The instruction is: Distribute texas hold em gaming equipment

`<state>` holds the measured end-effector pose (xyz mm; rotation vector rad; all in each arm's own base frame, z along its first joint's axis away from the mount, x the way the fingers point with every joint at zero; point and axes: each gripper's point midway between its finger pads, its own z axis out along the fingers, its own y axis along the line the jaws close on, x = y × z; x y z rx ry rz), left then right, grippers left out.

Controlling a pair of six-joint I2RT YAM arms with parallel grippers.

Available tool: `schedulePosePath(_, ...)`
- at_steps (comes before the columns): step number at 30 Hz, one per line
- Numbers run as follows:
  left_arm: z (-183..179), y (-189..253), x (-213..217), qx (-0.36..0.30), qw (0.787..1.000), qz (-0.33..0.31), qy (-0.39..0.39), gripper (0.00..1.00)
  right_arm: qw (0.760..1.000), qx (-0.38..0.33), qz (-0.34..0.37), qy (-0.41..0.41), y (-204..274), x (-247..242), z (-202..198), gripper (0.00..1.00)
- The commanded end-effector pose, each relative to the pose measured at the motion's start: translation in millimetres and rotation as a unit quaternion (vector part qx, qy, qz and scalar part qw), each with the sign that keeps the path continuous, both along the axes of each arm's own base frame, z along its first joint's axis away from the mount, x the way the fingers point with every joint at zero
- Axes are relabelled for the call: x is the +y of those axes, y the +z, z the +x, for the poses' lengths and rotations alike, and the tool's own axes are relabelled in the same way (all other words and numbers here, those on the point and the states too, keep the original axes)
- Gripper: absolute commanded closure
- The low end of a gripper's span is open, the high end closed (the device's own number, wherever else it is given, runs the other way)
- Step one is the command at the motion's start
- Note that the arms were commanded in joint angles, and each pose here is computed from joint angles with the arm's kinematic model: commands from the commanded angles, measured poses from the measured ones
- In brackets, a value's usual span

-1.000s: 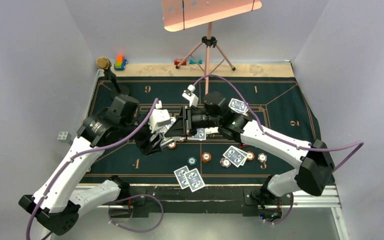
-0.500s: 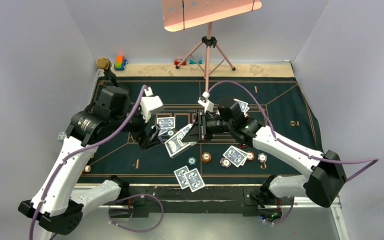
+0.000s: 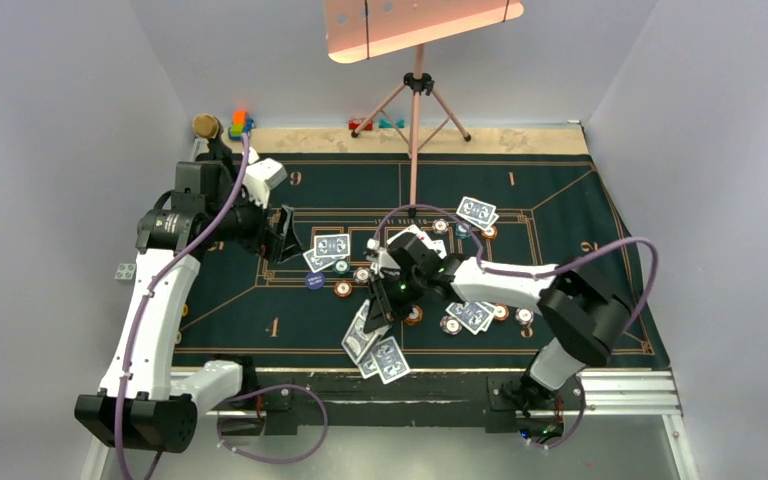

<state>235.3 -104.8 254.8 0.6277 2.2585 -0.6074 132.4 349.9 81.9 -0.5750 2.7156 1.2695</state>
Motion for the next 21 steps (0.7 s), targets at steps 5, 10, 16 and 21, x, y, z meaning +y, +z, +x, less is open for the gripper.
schedulePosePath(5,34,-8,19,-0.048,0.997,0.012,0.067,0.00,0.999,-0.019,0.013,0.049,-26,14,-5,0.88)
schedulePosePath(10,48,-23,29,-0.073,0.992,0.022,0.104,0.00,0.998,0.000,-0.030,0.052,-53,2,-13,0.56)
schedulePosePath(16,57,-34,40,-0.095,0.987,0.041,0.125,0.00,0.995,-0.025,-0.095,0.033,-56,-22,-10,0.33)
schedulePosePath(21,66,-41,50,-0.092,0.981,0.055,0.159,0.00,0.992,-0.063,-0.111,0.019,-17,-36,-3,0.22)
